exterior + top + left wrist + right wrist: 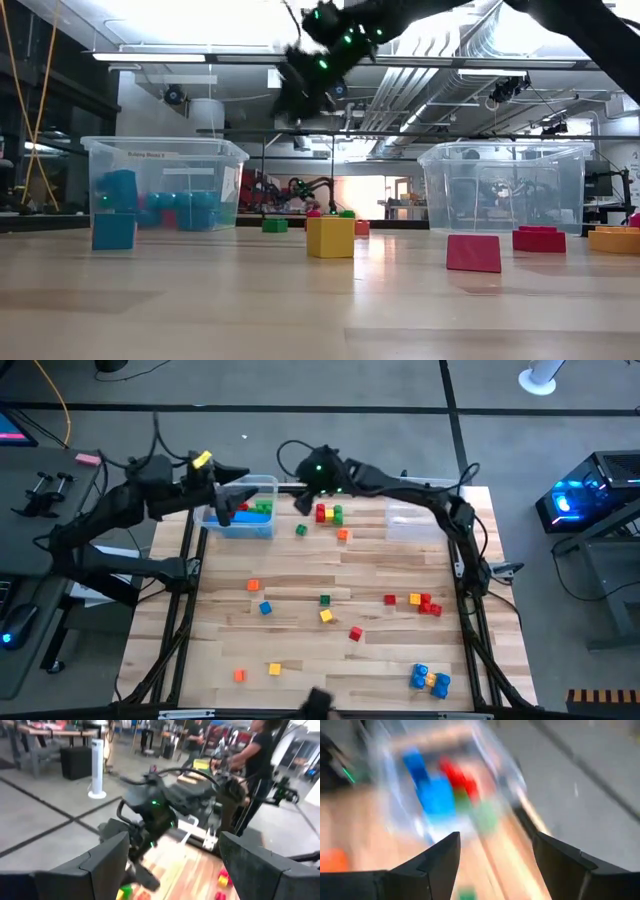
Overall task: Sort blocks by size
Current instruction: Put the large game piece into the left transparent bin
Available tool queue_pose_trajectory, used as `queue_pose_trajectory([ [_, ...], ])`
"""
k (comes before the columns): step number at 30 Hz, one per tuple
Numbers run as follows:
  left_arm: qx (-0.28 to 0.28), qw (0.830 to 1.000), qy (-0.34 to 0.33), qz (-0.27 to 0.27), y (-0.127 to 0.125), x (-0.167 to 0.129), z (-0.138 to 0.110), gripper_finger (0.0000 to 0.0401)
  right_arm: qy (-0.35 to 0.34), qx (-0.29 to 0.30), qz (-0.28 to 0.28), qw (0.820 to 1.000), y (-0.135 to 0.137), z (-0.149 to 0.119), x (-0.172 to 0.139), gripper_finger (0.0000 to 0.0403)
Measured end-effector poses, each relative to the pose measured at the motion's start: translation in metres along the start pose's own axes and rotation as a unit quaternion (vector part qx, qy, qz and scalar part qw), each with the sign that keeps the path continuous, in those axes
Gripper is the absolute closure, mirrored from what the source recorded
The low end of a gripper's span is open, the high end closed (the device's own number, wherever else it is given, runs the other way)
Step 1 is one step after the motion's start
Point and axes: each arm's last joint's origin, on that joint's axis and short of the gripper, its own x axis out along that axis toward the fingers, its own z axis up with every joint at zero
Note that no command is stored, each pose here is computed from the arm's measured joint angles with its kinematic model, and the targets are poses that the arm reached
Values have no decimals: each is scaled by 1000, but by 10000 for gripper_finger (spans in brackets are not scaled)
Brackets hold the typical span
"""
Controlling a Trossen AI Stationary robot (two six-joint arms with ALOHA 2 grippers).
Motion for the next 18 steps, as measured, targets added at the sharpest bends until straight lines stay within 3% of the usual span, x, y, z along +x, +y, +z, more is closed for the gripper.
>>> queue_pose_trajectory([
  [4, 3, 1000, 23, 5, -1, 13, -5, 105, 115, 55, -32, 991, -37, -33, 2, 159],
  [9, 5, 999, 53, 11, -2, 27, -12, 105, 218, 208, -100, 948, -64, -84, 10, 158],
  [15, 7, 997, 70, 15, -3, 39, -17, 105, 216, 262, -154, 928, -61, -100, 19, 158],
  [18, 7, 997, 72, 15, -3, 41, -17, 105, 223, 307, -152, 913, -61, -106, 27, 158],
])
